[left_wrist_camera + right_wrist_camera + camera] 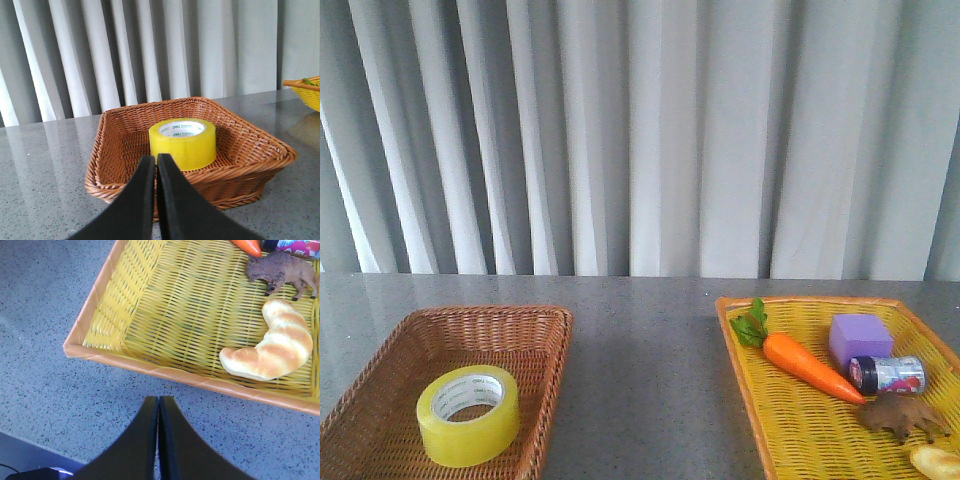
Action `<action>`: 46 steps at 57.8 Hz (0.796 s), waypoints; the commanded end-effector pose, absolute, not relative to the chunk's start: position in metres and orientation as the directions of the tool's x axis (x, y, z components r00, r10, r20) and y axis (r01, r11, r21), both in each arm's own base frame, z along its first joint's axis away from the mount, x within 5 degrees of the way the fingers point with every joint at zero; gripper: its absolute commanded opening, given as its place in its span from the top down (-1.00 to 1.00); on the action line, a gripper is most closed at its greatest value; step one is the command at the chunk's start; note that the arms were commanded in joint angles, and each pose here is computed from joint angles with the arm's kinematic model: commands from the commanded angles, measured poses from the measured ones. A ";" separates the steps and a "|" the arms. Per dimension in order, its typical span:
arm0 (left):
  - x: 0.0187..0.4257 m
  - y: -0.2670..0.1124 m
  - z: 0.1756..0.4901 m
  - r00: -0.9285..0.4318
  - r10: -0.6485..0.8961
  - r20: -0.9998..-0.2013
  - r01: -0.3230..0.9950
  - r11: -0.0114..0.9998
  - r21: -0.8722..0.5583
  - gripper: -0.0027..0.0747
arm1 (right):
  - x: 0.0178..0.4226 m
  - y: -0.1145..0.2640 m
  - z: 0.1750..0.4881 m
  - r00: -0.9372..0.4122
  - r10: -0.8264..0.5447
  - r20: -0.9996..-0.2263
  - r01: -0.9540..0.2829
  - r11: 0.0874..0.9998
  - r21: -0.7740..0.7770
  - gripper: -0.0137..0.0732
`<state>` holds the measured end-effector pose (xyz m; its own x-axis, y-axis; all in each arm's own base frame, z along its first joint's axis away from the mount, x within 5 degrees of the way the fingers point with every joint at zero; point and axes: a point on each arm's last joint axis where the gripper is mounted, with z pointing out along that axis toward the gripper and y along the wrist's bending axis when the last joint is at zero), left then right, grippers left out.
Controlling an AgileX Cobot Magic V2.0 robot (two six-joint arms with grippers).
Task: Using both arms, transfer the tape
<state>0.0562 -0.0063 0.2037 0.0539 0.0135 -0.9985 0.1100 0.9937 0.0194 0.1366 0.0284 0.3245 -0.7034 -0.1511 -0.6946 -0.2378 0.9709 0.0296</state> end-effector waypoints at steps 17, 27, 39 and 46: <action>0.054 -0.006 0.214 0.152 -0.011 -0.988 0.107 0.994 0.005 0.95 | 0.097 0.002 0.342 -0.266 -0.101 -0.959 -0.049 0.995 -0.091 0.70; 0.054 -0.006 0.214 0.152 -0.011 -0.988 0.107 0.994 0.005 0.95 | 0.073 -0.006 0.301 -0.043 -0.072 -0.996 0.081 0.994 -0.075 0.70; 0.054 -0.006 0.214 0.152 -0.011 -0.988 0.107 0.994 0.005 0.95 | 0.066 -0.007 0.254 0.041 -0.062 -0.997 0.103 0.993 -0.057 0.70; 0.054 -0.006 0.214 0.152 -0.011 -0.988 0.107 0.994 0.005 0.95 | 0.067 -0.007 0.240 0.073 -0.044 -0.996 0.109 0.993 -0.036 0.70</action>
